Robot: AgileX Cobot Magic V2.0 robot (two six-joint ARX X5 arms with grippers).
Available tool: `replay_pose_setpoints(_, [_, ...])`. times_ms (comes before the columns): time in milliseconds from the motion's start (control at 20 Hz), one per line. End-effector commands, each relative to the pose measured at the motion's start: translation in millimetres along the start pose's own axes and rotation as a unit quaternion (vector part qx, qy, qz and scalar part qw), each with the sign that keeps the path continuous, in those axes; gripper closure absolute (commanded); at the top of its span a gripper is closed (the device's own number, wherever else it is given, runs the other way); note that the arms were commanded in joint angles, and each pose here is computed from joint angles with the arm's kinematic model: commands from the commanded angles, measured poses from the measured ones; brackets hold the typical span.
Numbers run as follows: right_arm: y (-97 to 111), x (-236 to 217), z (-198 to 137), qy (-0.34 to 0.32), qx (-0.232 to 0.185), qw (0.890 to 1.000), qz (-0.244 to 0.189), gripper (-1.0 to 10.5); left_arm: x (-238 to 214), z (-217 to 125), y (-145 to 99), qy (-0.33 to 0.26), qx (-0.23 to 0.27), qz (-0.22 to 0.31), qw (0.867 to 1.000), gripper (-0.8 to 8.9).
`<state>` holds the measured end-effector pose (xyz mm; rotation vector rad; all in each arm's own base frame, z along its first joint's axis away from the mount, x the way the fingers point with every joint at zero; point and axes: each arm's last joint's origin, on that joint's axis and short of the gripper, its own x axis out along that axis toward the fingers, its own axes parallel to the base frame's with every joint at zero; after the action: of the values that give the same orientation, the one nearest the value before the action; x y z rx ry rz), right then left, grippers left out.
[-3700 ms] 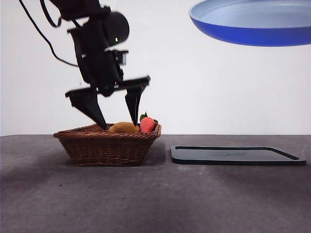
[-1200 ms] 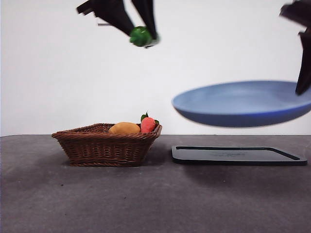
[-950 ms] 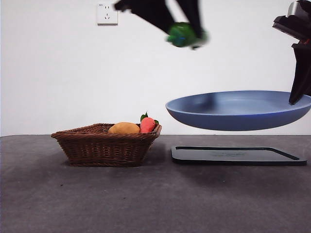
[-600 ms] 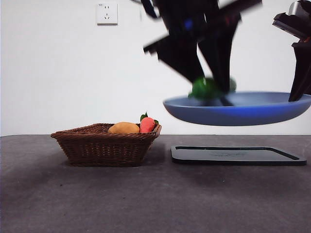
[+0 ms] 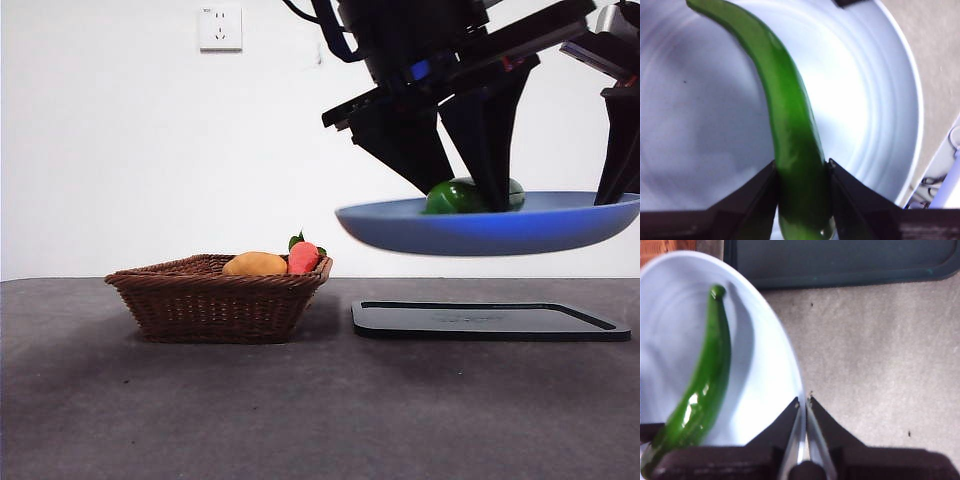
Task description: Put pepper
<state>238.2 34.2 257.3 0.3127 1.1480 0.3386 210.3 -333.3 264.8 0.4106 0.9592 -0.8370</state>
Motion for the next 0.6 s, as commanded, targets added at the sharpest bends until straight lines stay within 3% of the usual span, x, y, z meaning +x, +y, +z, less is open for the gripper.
replay_pose_setpoints(50, [2, -1, 4, -0.008, 0.004, 1.000, 0.006, 9.4, 8, 1, -5, 0.006, 0.016, 0.001, 1.000, 6.06])
replay_pose_setpoints(350, [2, -1, 4, -0.003, 0.007, 1.000, 0.016, 9.4, 6, 2, -4, 0.002, 0.016, 0.012, 1.000, 5.58])
replay_pose_setpoints(600, [2, -1, 4, -0.002, 0.009, 1.000, 0.015, 9.4, -32, 7, -3, -0.044, 0.015, 0.007, 0.999, 5.53])
